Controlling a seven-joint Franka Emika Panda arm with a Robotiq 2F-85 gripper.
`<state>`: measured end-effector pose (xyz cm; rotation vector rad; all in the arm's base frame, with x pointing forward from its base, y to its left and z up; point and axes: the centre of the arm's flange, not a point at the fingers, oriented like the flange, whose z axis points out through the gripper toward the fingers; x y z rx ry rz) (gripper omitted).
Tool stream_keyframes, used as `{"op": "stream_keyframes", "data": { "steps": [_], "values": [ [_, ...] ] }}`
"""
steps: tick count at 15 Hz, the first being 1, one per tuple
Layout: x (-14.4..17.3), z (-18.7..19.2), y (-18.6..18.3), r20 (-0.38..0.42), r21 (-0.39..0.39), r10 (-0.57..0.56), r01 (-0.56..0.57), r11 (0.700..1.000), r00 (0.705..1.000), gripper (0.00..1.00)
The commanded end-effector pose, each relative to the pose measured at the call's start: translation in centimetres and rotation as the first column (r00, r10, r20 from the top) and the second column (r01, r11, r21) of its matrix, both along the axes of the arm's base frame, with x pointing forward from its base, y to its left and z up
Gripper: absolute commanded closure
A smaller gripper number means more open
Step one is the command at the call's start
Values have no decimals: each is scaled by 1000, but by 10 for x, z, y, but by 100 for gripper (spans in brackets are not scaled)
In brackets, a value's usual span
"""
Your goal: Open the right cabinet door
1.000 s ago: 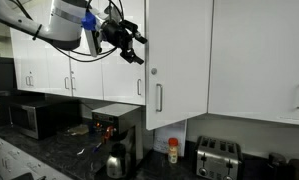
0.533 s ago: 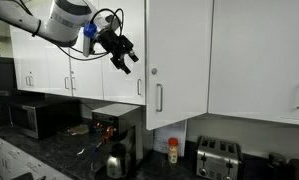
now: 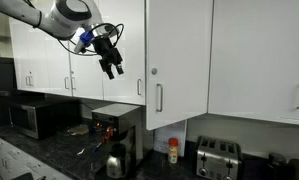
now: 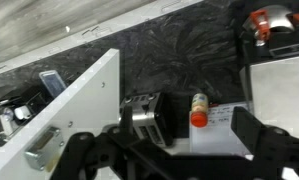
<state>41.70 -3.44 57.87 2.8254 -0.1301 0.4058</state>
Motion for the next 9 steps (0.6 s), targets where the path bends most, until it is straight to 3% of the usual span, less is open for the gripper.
{"op": "stream_keyframes", "data": {
  "steps": [1,3,4,9],
  "values": [
    [11,3,18,-127,117,105,-90,989,986,0],
    [12,-2,28,-199,151,144,-115,982,969,0],
    [1,-5,25,-129,122,111,-95,988,985,0],
    [4,-8,30,-171,135,132,-109,985,976,0]
  ]
}}
